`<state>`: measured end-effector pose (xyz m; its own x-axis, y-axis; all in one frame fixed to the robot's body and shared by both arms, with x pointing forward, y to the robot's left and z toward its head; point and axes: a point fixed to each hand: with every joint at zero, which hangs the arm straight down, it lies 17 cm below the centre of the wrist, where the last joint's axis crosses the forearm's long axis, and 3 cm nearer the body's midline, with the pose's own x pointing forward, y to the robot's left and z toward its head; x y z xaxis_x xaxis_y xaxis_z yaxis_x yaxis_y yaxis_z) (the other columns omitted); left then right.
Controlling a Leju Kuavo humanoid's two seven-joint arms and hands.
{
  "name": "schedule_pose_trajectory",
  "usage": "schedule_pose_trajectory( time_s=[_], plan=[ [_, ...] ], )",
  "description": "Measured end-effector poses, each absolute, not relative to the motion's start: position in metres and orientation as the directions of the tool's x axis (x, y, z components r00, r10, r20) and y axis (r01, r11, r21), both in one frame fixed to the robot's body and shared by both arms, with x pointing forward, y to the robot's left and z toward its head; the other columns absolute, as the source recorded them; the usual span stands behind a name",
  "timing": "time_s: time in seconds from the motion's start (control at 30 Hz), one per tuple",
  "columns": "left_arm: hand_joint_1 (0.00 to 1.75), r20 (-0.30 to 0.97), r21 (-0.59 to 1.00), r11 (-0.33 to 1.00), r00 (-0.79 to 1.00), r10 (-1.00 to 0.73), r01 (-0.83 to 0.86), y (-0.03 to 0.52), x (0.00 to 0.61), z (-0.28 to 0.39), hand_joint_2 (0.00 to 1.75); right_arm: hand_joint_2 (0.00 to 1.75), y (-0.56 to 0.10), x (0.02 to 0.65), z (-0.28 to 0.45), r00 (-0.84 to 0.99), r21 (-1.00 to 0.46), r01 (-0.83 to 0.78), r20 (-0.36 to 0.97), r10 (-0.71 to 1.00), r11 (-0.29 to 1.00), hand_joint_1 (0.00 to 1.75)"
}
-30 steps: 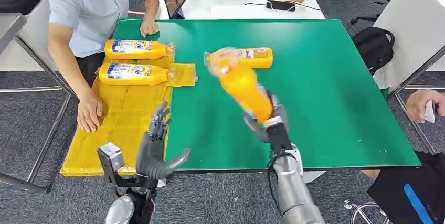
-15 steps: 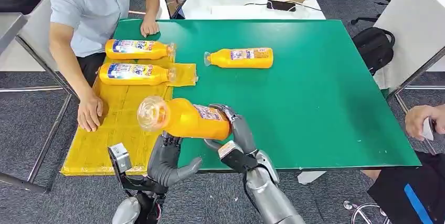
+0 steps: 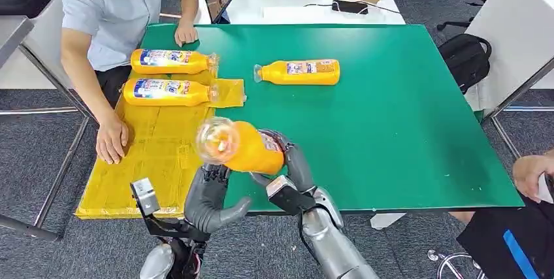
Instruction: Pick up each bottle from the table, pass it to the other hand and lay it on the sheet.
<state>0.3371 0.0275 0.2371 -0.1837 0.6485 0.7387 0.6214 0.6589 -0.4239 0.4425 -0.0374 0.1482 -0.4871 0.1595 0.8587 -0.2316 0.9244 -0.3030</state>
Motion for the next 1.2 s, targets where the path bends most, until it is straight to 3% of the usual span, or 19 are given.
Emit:
schedule_pose_trajectory(
  time_s=[0.27,0.7,0.73,0.77,0.8,0.93,0.97,1.0,1.07,1.17,1.2],
  plan=[
    [0.0,0.798,-0.299,0.817,-0.34,0.497,0.494,0.04,0.361,0.243,1.75,1.75,-0.005,0.431,0.142,-0.49,-0.34,-0.286,0.855,0.168,0.896,1.75],
    [0.0,0.778,-0.309,0.831,-0.379,0.501,0.464,0.05,0.374,0.255,1.75,1.75,0.027,0.415,0.138,-0.458,-0.28,-0.355,0.884,0.096,0.892,1.75],
    [0.3,0.775,-0.32,0.823,-0.369,0.512,0.469,0.05,0.374,0.255,1.75,1.75,0.028,0.415,0.139,-0.458,-0.278,-0.357,0.884,0.093,0.892,1.75],
    [1.75,0.769,-0.339,0.811,-0.356,0.531,0.478,0.05,0.374,0.255,1.75,1.75,0.03,0.414,0.14,-0.459,-0.277,-0.357,0.884,0.091,0.892,1.75],
    [1.75,0.761,-0.362,0.795,-0.338,0.554,0.487,0.051,0.374,0.255,1.75,1.75,0.031,0.414,0.14,-0.458,-0.273,-0.356,0.884,0.088,0.894,1.75],
    [1.75,0.736,-0.433,0.745,-0.278,0.617,0.507,0.054,0.377,0.252,1.75,1.75,0.031,0.413,0.138,-0.449,-0.261,-0.349,0.889,0.084,0.9,1.4],
    [1.75,0.735,-0.436,0.743,-0.275,0.62,0.508,0.054,0.377,0.251,1.75,1.75,0.031,0.413,0.137,-0.449,-0.261,-0.349,0.89,0.084,0.9,1.13],
    [1.75,0.735,-0.439,0.741,-0.273,0.621,0.508,0.054,0.377,0.251,1.75,1.75,0.03,0.413,0.137,-0.448,-0.264,-0.347,0.89,0.088,0.9,0.99],
    [1.75,0.735,-0.44,0.741,-0.27,0.622,0.507,0.054,0.378,0.249,1.75,1.75,0.03,0.413,0.135,-0.449,-0.269,-0.345,0.889,0.093,0.899,0.02],
    [1.75,0.738,-0.434,0.744,-0.274,0.617,0.508,0.054,0.378,0.25,1.75,1.75,0.032,0.411,0.134,-0.45,-0.272,-0.341,0.888,0.098,0.9,0.0],
    [1.75,0.739,-0.433,0.745,-0.274,0.616,0.508,0.054,0.378,0.25,1.75,0.0,0.031,0.411,0.134,-0.449,-0.271,-0.339,0.888,0.098,0.901,0.0]
  ],
)
